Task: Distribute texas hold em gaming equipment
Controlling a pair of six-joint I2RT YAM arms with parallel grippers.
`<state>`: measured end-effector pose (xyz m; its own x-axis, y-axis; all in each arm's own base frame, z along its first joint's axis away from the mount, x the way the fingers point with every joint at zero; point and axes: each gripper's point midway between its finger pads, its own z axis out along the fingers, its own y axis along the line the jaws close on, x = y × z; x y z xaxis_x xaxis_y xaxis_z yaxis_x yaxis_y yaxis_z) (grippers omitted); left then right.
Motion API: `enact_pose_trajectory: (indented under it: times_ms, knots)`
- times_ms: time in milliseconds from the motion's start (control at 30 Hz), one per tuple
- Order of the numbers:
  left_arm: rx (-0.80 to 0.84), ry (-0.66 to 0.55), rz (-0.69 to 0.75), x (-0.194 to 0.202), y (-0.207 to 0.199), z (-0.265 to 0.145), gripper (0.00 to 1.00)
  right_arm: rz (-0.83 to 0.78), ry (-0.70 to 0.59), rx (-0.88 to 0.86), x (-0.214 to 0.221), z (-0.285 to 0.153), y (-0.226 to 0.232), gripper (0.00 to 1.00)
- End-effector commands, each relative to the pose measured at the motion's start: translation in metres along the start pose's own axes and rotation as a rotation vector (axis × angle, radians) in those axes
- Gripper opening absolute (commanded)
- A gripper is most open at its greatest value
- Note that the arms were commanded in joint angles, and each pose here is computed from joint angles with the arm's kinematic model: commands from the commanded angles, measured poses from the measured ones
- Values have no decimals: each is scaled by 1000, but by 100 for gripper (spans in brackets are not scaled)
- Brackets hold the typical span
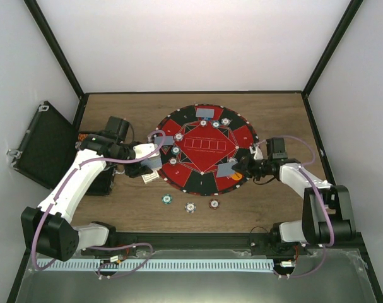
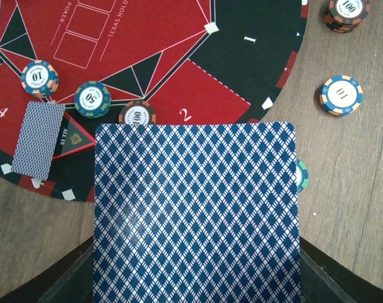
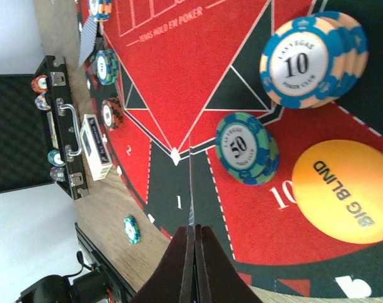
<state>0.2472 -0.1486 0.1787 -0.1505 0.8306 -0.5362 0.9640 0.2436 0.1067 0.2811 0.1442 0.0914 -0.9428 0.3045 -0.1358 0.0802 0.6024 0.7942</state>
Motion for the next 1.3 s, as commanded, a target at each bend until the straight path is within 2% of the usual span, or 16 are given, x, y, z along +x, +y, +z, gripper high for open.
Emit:
enact_pose_trajectory:
  times_ms: [0,333,400,567,700,833,967,1167,1267]
  knots:
    - [-2,-25,27,-4,-3,-4,4,18,2,40,3,3,-16,1]
    - [-5,-29,32,-5,-2,-5,4,60,12,145,9,9,-44,7]
    - [-2,-30,31,-6,-2,-5,4,73,20,152,12,10,-48,19]
    - [-2,-33,32,-7,-2,-5,4,69,-5,186,6,7,-50,35]
    - [-3,-32,33,-7,-2,-6,4,39,-48,215,-7,-1,-40,41]
    - [-3,-38,33,-8,-1,-6,4,-31,-68,177,-14,-1,-4,50]
    - [2,-44,31,-10,-1,-6,4,-149,-22,65,-4,17,69,66]
    - [3,-55,30,-13,-1,-7,4,-283,162,-222,46,57,187,82]
    - [2,-58,29,-14,-1,-8,4,-309,247,-316,67,74,221,83]
